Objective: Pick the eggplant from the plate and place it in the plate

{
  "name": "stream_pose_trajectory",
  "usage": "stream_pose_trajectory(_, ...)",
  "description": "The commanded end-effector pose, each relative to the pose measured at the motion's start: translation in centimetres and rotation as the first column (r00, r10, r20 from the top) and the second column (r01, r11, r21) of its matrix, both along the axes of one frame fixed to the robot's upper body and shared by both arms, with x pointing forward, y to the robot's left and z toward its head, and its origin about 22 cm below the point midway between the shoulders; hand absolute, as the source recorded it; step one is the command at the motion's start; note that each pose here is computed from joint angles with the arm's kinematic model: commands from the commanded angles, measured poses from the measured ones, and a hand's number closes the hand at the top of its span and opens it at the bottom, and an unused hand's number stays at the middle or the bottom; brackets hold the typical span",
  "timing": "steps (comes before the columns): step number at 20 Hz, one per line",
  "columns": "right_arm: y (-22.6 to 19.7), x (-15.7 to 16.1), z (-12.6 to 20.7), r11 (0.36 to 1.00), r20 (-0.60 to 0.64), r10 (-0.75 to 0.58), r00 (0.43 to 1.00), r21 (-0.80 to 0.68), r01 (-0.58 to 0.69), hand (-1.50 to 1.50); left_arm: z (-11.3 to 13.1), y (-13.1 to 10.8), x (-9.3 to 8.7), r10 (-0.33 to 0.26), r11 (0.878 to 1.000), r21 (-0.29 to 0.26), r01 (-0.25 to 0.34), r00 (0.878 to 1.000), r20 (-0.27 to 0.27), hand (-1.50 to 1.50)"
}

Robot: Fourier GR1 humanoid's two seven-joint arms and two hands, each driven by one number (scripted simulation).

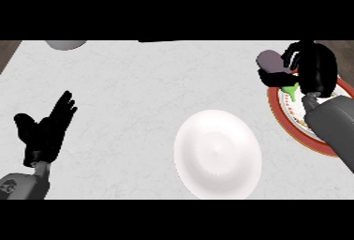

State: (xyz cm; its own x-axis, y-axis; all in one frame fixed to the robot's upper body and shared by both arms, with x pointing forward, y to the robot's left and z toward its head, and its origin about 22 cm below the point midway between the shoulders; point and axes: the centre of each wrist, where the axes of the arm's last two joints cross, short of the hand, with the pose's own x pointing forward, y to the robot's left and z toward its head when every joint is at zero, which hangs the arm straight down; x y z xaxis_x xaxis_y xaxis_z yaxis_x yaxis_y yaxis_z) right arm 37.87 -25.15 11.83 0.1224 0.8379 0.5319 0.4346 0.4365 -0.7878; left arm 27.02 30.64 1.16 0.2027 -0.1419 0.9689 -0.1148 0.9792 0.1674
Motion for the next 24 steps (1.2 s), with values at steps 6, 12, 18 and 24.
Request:
stream_pose_trajectory(6,-9.9,-7.2,-1.7,0.98,0.001,-0.197,0.98,-0.013,0.197,1.5,2.2,0.1,0.9,-0.037,0.999,0.008,0.037,0.999,0.024,0.0)
stream_pose_trajectory(12,-14.9,-7.2,-3.1,0.98,-0.177,-0.198,0.964,-0.051,0.191,1.5,0.2,-3.2,0.9,-0.074,0.997,0.011,0.074,0.996,0.041,0.0)
stream_pose_trajectory(18,-18.9,-8.6,-6.6,0.972,-0.281,-0.114,0.953,0.165,0.165,-1.5,0.2,-1.1,0.4,-0.094,0.996,-0.004,0.094,0.995,0.023,0.0)
stream_pose_trajectory(24,-20.0,-8.0,-6.6,0.994,-0.12,-0.013,0.993,0.109,0.026,-1.5,1.9,-2.9,1.1,-0.085,0.996,0.008,0.085,0.995,0.043,0.0)
